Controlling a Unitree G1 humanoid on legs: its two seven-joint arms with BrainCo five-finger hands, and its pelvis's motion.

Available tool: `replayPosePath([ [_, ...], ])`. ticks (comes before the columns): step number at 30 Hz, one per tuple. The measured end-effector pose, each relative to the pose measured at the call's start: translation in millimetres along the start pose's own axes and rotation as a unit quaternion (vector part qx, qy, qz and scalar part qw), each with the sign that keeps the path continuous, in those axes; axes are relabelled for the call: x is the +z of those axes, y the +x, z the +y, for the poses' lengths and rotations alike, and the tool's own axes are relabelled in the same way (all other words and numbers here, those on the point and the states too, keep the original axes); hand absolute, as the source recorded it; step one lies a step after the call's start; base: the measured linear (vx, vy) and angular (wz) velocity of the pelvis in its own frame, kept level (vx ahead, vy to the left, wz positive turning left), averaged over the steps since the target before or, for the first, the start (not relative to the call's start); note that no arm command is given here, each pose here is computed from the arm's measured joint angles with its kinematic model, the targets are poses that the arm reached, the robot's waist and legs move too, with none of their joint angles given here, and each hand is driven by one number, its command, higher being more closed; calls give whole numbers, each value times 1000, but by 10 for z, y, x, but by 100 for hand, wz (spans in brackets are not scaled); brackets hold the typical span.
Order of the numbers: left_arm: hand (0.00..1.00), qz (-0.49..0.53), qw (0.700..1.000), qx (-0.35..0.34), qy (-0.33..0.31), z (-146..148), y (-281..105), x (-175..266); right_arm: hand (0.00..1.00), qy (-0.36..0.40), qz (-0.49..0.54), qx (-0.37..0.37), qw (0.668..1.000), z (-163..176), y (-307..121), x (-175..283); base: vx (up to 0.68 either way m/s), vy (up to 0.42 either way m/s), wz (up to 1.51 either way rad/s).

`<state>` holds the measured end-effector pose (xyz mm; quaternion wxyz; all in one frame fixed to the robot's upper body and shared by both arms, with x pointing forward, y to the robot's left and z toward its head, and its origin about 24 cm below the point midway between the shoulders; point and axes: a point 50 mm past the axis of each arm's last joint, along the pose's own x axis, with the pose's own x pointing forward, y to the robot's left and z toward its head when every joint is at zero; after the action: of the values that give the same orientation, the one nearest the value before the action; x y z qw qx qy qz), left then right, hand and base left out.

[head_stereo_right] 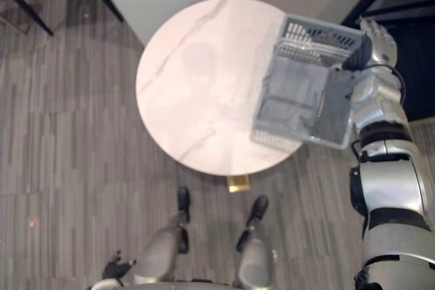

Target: Pick vegetable in the basket

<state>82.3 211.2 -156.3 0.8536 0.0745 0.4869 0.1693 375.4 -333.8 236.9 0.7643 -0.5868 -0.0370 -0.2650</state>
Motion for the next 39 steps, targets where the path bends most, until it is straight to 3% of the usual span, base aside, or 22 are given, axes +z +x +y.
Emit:
replayPosePath([
  [14, 0, -8, 1000, -3, 2, -20, 5, 41, 0, 11, 40, 6, 999, 15, -17, -156, 2, 0, 1],
  [15, 0, -8, 1000, -3, 2, -20, 5, 41, 100, 11, 42, 7, 999, 20, -19, -164, 0, 0, 0],
  [22, 0, -11, 1000, -7, 4, -43, 3, 52, 100, 28, 49, -11, 998, -88, 30, -137, 2, 1, 2],
  [39, 0, -22, 1000, -10, 13, -75, 27, 138, 100, 15, 44, 16, 999, 64, -2, -89, 6, 0, 0],
])
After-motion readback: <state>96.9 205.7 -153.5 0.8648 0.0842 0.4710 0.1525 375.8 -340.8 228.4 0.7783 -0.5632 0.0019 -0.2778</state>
